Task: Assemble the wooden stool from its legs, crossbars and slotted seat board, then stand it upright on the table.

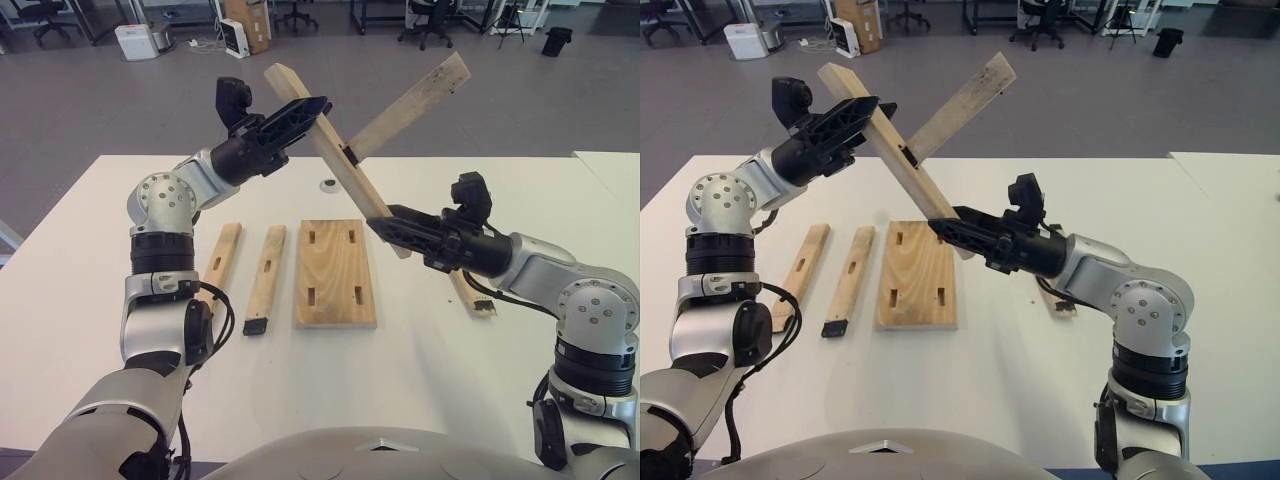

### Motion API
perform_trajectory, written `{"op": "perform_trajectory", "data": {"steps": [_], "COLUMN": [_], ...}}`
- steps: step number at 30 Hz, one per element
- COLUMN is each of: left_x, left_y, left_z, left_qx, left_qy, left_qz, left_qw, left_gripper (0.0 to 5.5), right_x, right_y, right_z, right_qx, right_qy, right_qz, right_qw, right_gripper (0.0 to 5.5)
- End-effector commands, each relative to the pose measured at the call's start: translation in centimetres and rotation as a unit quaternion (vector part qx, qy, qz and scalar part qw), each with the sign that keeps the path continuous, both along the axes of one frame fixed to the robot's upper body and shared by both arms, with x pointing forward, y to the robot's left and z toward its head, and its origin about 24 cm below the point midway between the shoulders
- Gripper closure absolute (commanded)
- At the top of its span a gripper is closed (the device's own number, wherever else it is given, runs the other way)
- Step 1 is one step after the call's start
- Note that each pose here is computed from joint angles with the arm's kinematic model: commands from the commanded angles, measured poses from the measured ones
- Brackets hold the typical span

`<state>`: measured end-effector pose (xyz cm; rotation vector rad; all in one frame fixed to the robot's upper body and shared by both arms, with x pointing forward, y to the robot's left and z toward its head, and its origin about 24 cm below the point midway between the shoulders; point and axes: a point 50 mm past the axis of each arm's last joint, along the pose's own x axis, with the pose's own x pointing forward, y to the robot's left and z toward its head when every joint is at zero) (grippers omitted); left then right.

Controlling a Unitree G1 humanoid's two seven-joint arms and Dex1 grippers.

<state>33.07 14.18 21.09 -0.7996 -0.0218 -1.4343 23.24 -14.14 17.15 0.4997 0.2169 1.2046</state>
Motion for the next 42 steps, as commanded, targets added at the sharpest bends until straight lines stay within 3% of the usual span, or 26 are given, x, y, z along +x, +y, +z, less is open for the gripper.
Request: {"op": "perform_trajectory", "data": {"steps": [1,8,19,26,29,33,42], "left_x": [0.3,1.1,1.9,4.4,4.5,3.9,-1.1], "left_y": [-0.1,-0.1,1.0,4.6,5.9,6.5,7.0], "left_z": [0.8,1.2,1.6,1.7,0.9,-0.3,-1.8], "left_qx": [0.002,-0.002,0.005,0.042,0.109,0.204,0.215], "left_qy": [-0.013,-0.031,-0.034,-0.031,-0.041,-0.097,-0.213], "left_qz": [0.005,0.033,0.047,0.181,0.201,0.194,0.111], "left_qw": [1.000,0.999,0.998,0.982,0.973,0.955,0.947], "left_gripper": [1.99,3.23,3.24,3.42,3.42,3.42,3.42], "right_x": [-0.1,0.1,2.1,2.9,3.3,3.3,3.1], "right_y": [0.5,0.4,-0.5,-2.8,-4.9,-6.5,-6.2], "right_z": [0.3,0.0,0.3,-1.0,-2.2,-4.1,-4.0], "right_qx": [0.025,0.061,0.167,0.173,0.177,0.156,0.120], "right_qy": [0.001,0.025,0.048,0.055,0.070,0.096,0.103], "right_qz": [0.012,-0.007,-0.095,-0.197,-0.279,-0.365,-0.427], "right_qw": [1.000,0.998,0.980,0.963,0.941,0.913,0.890], "right_gripper": [3.45,3.45,3.45,1.93,1.67,1.67,1.67]}}
